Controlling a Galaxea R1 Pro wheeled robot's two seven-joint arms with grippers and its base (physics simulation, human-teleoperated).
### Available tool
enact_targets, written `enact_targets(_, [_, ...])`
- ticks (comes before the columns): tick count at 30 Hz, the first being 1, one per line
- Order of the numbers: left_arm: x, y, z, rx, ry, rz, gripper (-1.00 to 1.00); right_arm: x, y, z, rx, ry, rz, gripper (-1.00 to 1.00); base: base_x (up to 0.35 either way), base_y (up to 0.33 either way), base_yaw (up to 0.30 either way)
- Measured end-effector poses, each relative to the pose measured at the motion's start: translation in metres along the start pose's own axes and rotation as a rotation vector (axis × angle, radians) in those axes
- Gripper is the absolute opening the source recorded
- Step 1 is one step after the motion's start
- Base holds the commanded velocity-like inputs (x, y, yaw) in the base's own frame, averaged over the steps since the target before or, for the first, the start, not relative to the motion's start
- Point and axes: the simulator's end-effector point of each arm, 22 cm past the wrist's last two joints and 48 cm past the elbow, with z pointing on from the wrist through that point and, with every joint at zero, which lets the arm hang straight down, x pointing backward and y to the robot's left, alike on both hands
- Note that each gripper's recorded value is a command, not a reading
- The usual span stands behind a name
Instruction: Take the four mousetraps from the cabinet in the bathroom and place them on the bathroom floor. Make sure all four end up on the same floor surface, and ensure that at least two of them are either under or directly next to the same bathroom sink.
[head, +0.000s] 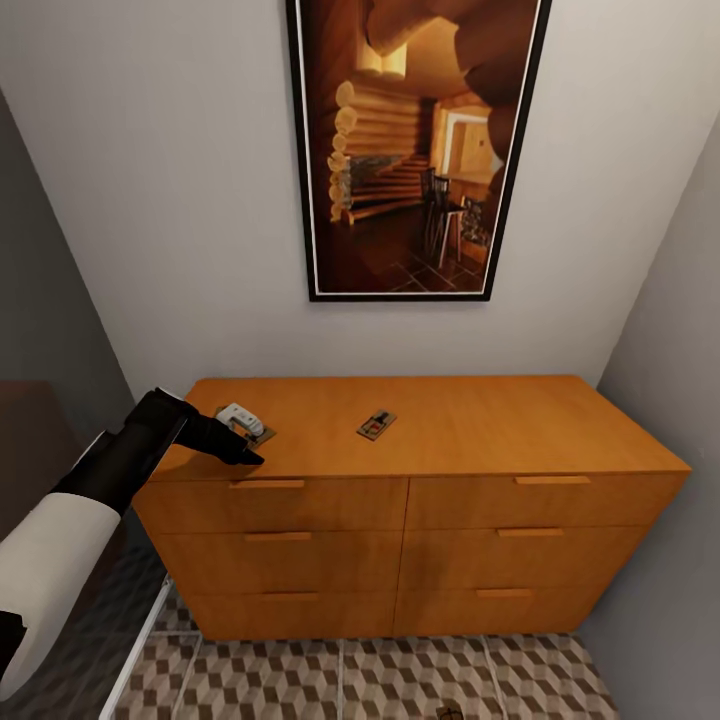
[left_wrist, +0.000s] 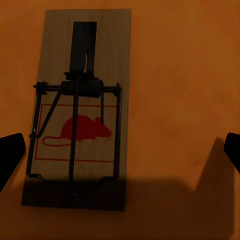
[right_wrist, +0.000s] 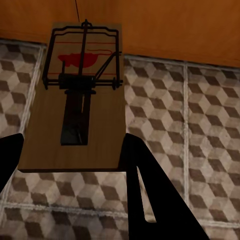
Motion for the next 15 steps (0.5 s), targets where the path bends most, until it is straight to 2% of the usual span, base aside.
enact_targets(4, [-0.0002, -0.0009, 0.0008, 0.007, -0.001, -0.007, 1.00, 0.0011, 0.0002, -0.0001, 0.000, 0.003, 0.000, -1.00, 0.000, 0.000, 0.000])
enact_targets(15, [-0.0022, -0.0001, 0.0014, -0.001, -0.006, 0.007, 1.00, 0.0033, 0.0006, -0.0002, -0.001, 0.008, 0.000, -1.00, 0.000, 0.000, 0.000])
